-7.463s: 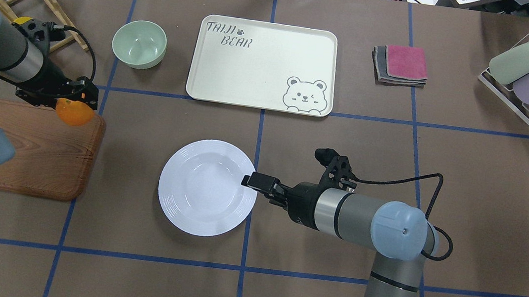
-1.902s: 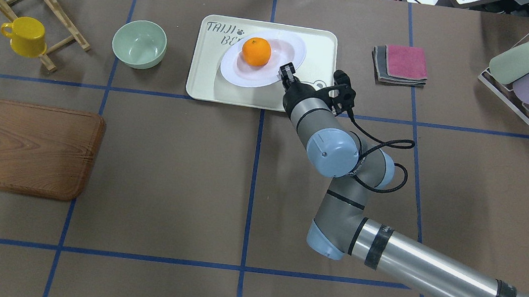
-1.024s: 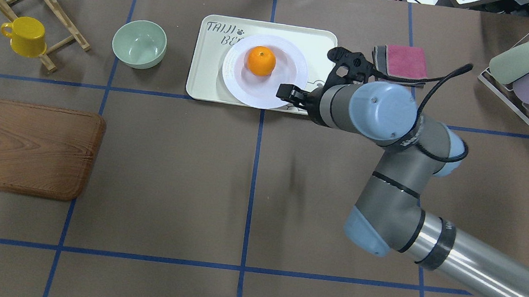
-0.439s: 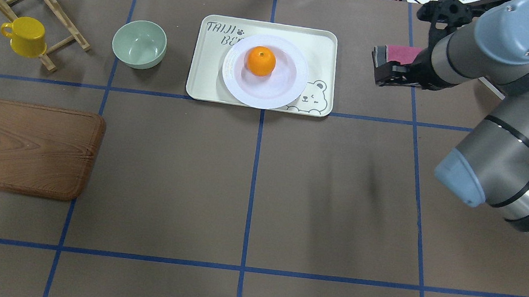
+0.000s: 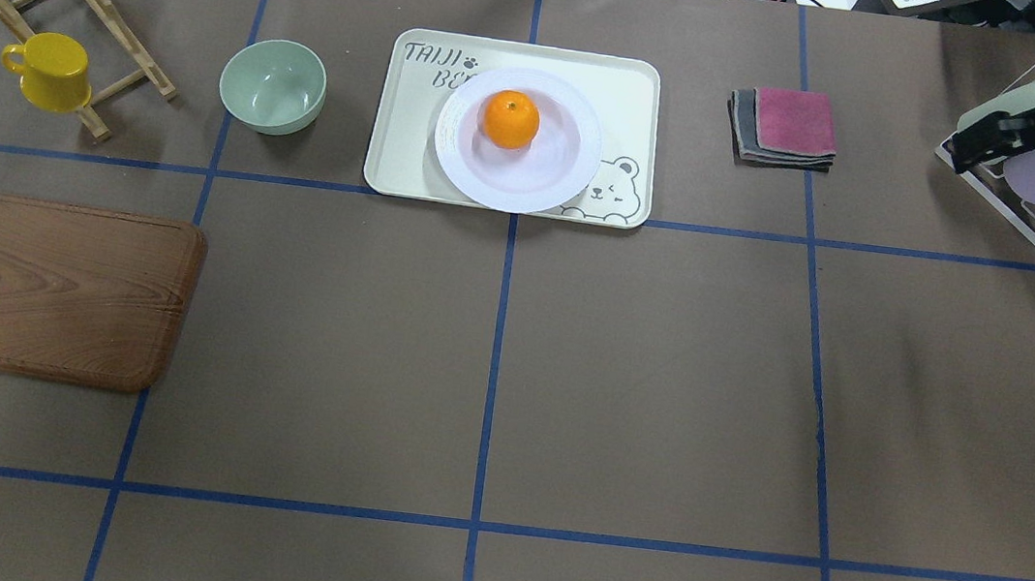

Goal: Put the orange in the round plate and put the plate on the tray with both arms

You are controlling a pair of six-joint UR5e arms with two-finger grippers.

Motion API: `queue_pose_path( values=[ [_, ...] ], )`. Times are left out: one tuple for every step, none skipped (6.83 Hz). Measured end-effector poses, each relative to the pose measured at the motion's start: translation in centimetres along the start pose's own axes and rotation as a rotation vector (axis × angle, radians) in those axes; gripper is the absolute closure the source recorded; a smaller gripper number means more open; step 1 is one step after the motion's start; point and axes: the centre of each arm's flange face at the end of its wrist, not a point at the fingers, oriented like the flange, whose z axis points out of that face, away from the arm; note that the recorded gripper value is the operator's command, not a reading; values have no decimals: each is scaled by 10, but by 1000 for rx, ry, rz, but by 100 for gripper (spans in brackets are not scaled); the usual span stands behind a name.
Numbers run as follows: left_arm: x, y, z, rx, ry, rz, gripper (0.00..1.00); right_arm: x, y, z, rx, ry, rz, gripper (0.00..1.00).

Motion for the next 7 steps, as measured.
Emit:
queue_pose_path(
  values=[
    [-20,12,-1,-20,44,-8,2,47,17,-7,-78,23,-26,0],
    [-44,25,1,-35,70,-34,2,84,48,-2,-144,7,6,0],
    [-67,37,1,-41,75,-55,2,117,88,10,-191,-59,70,0],
    [-88,52,3,-48,71,-58,2,146,128,19,-207,-131,138,0],
    [-103,65,5,-56,68,-65,2,167,161,25,-201,-163,176,0],
    [-111,75,7,-62,67,-73,2,179,184,28,-182,-174,187,0],
    [-114,79,8,-64,67,-78,2,183,193,30,-171,-177,187,0]
  ],
)
